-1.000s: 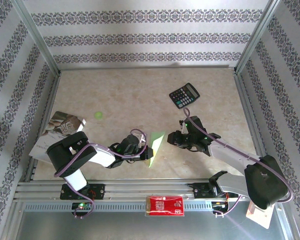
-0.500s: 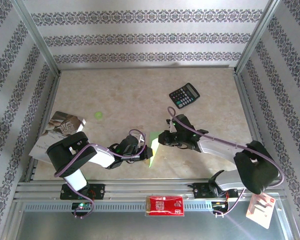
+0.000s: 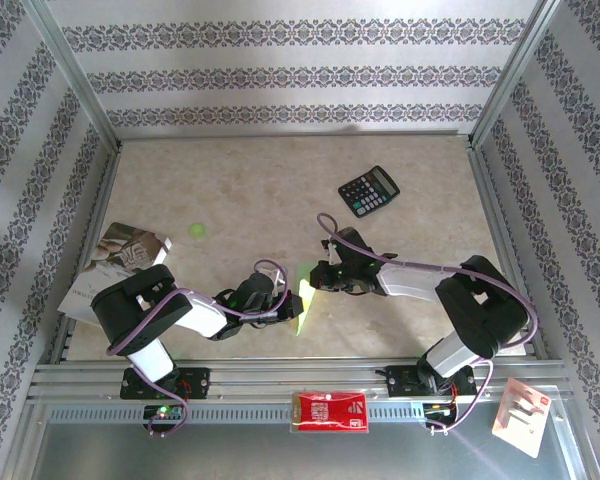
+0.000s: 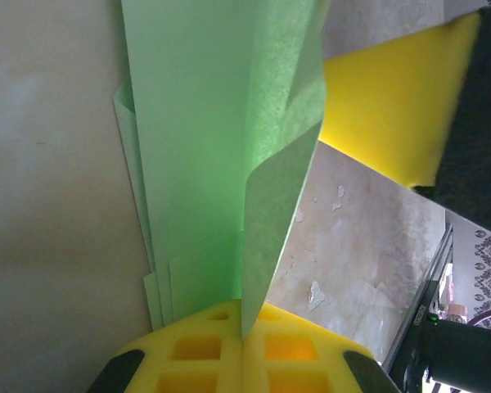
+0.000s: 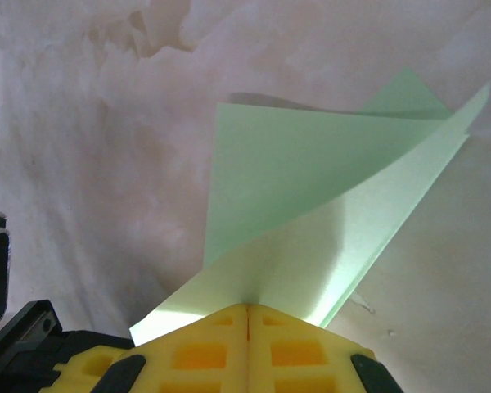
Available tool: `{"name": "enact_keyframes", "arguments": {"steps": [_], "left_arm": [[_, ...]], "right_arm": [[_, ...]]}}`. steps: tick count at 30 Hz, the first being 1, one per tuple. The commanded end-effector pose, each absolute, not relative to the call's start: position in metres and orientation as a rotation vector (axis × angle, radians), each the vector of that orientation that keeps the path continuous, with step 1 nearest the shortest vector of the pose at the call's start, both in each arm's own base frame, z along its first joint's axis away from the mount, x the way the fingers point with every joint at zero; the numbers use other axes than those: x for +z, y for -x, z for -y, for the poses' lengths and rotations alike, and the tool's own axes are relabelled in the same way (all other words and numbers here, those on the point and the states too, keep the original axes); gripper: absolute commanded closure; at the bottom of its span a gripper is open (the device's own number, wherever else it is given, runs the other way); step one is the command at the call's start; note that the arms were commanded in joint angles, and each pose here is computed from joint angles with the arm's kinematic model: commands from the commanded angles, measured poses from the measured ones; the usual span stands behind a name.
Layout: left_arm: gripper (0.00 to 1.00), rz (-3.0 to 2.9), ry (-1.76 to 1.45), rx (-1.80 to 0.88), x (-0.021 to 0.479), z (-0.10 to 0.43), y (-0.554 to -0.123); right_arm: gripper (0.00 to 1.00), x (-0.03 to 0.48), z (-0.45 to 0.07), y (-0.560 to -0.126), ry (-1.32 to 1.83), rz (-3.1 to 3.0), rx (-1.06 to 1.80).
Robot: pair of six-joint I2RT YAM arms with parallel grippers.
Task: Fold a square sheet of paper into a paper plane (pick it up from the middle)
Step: Fold the wing for the fifth time at the center of the table.
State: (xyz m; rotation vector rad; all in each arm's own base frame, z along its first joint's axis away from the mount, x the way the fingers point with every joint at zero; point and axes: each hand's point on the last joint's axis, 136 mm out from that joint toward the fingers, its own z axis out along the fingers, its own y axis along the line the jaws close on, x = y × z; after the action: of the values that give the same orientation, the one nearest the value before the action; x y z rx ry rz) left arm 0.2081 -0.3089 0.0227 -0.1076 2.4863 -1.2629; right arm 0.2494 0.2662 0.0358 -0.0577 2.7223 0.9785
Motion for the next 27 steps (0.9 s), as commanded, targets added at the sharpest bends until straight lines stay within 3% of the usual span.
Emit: {"name": "enact_keyframes", "arguments": {"steps": [1, 27], "left_arm": [[1.0, -2.557, 0.182, -1.17, 0.0, 0.289, -0.203], [1.0, -2.616, 0.256, -1.143, -0.013, 0.284, -0.198]], "right_arm": [[0.94, 0.043, -0.279, -0.257, 0.113, -2.681, 1.003], [0.94, 0.024, -0.274, -0.261, 0.107, -2.72, 0.97]]}}
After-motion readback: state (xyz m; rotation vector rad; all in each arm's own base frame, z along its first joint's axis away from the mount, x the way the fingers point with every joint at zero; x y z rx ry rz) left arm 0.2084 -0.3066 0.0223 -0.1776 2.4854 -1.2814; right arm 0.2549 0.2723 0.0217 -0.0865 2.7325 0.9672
